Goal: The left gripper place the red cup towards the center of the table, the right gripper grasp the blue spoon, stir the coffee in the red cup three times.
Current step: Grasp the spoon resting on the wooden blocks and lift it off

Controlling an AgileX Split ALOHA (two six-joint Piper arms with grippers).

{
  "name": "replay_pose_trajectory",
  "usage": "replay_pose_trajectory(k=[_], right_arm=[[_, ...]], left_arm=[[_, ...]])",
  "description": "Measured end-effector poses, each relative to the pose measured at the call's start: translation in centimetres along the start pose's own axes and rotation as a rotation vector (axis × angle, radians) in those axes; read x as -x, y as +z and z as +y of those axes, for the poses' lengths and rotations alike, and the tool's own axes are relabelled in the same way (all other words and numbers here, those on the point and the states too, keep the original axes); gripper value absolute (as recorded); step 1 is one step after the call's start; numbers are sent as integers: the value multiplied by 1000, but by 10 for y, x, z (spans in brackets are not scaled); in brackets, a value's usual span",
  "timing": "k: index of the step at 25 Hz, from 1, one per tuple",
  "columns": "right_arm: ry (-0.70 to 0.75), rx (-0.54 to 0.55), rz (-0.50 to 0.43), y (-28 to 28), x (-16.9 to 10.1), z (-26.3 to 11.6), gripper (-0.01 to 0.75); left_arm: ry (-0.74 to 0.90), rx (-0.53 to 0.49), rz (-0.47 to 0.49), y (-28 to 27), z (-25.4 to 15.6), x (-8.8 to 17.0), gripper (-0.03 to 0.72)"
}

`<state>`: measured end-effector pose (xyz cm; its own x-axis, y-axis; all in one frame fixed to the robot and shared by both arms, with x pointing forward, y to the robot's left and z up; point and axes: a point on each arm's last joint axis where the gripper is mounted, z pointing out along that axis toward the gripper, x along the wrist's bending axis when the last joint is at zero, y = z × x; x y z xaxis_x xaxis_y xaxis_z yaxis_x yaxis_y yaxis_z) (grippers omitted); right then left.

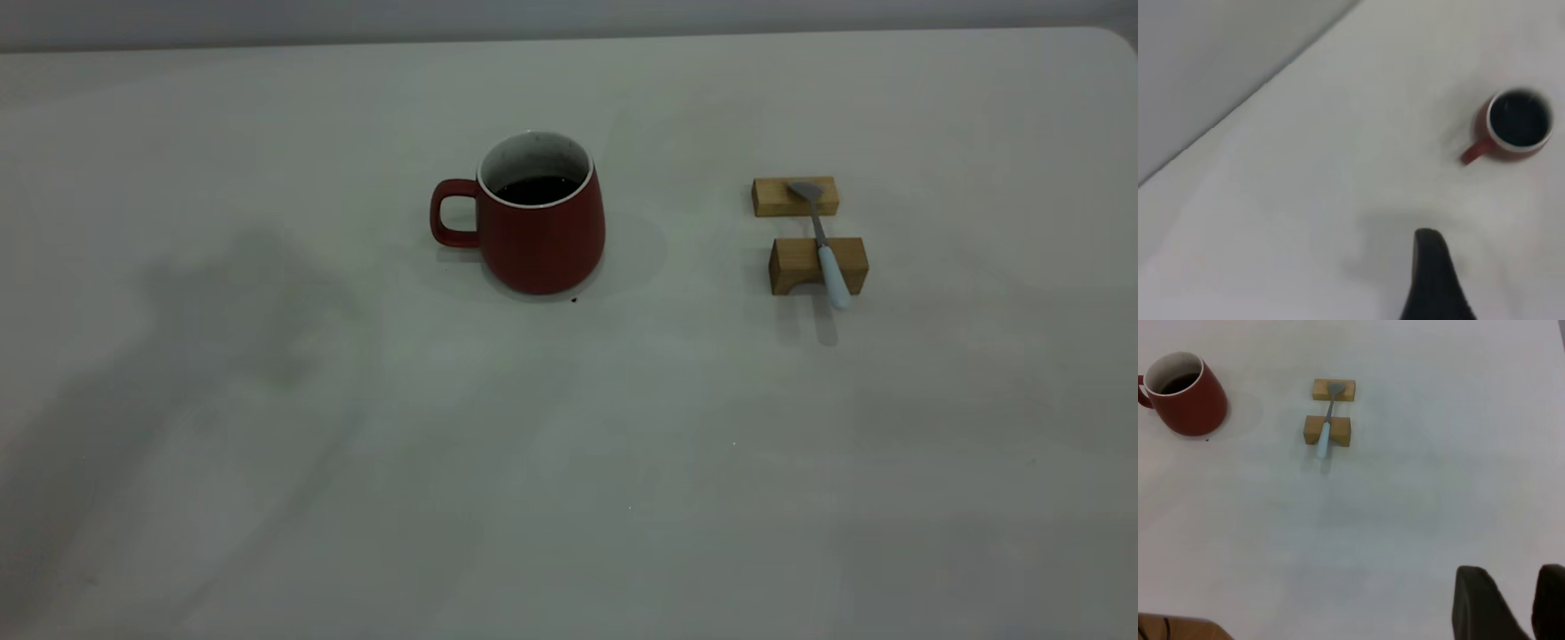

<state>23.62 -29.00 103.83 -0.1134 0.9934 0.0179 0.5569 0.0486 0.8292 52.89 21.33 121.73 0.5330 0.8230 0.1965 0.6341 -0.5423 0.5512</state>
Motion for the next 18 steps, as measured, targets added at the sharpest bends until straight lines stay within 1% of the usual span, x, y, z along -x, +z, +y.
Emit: replay_pose_trajectory(k=[3, 6, 9, 13, 16, 18], right_arm=[[0, 0, 0, 0, 0, 0, 237], [0, 0, 0, 0, 0, 0, 237], [0, 0, 0, 0, 0, 0, 237], [0, 0, 0, 0, 0, 0, 237], [0, 0, 0, 0, 0, 0, 237], [0, 0, 0, 0, 0, 0, 237]], left_arm=[[-127, 26, 8, -28, -24, 8, 558], [-225, 7, 1, -43, -59, 21, 558], [-300, -58, -10, -42, -107, 38, 558], [-339, -129, -19, -36, -177, 62, 558], [-380, -198, 0, -21, -229, 79, 558], [-393, -213, 20, -14, -256, 86, 558]])
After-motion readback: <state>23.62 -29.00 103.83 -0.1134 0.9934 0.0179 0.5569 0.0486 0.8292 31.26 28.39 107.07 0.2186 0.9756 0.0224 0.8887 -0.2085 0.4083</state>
